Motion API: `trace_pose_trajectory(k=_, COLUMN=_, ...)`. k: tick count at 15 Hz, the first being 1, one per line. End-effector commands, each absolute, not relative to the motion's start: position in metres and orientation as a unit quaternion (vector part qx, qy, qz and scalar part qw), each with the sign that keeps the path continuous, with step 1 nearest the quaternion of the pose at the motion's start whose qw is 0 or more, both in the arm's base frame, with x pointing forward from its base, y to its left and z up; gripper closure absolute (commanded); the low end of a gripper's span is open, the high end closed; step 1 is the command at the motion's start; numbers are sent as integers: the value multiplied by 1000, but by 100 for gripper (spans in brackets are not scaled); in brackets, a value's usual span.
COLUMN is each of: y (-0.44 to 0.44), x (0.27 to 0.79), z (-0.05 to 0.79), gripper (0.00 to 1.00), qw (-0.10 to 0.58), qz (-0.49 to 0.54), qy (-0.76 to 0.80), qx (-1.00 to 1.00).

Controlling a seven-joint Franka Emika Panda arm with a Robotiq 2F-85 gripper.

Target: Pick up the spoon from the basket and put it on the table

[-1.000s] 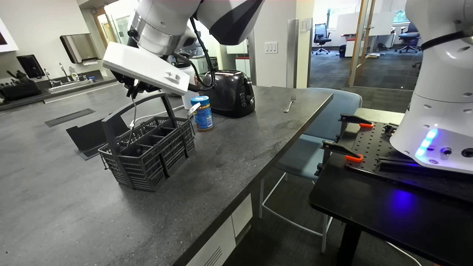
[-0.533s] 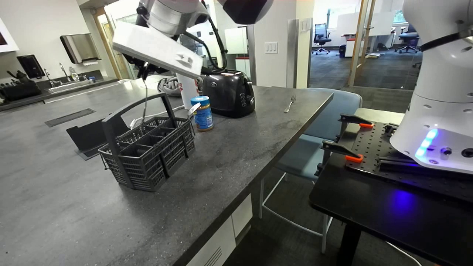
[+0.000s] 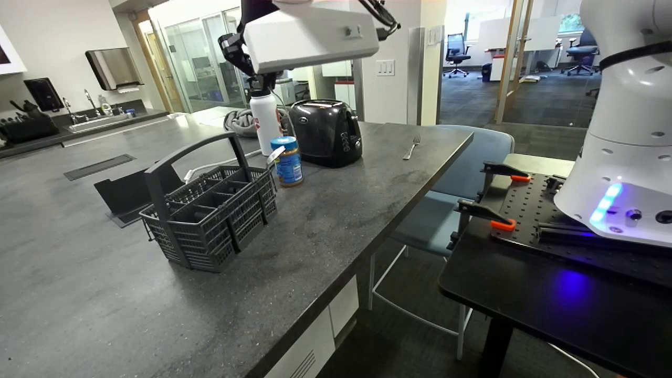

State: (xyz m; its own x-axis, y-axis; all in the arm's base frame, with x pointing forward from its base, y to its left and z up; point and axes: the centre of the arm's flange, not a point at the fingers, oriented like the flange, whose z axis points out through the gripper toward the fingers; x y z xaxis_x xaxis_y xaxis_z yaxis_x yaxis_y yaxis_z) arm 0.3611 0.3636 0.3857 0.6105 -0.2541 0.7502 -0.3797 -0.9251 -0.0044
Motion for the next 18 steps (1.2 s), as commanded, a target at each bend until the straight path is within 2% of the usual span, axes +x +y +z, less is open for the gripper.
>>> trace_pose_trajectory(k=1, y=352, x=362, z=405, gripper=97, qw=146, qz=374, qy=-107, qx=910)
trace_pose_trajectory(k=6, y=330, x=389, z=376, gripper=97, qw=215, qz=294, qy=-9, qx=931)
trace_pose_trajectory(k=12, y=263, x=433, z=323, gripper=97, qw=307, qz=174, qy=61, qx=934)
trace_pose_trajectory(k=13, y=257, x=437, z=314, gripper=97, qw=292, qz=164, qy=69, qx=940)
trace_pose_trajectory(k=14, y=266, x=428, z=322, gripper=93, qw=289, qz=190, qy=51, qx=937)
trace_pose_trajectory(k=18, y=255, x=435, z=306, gripper=93, qw=297, qz=167, qy=59, qx=938)
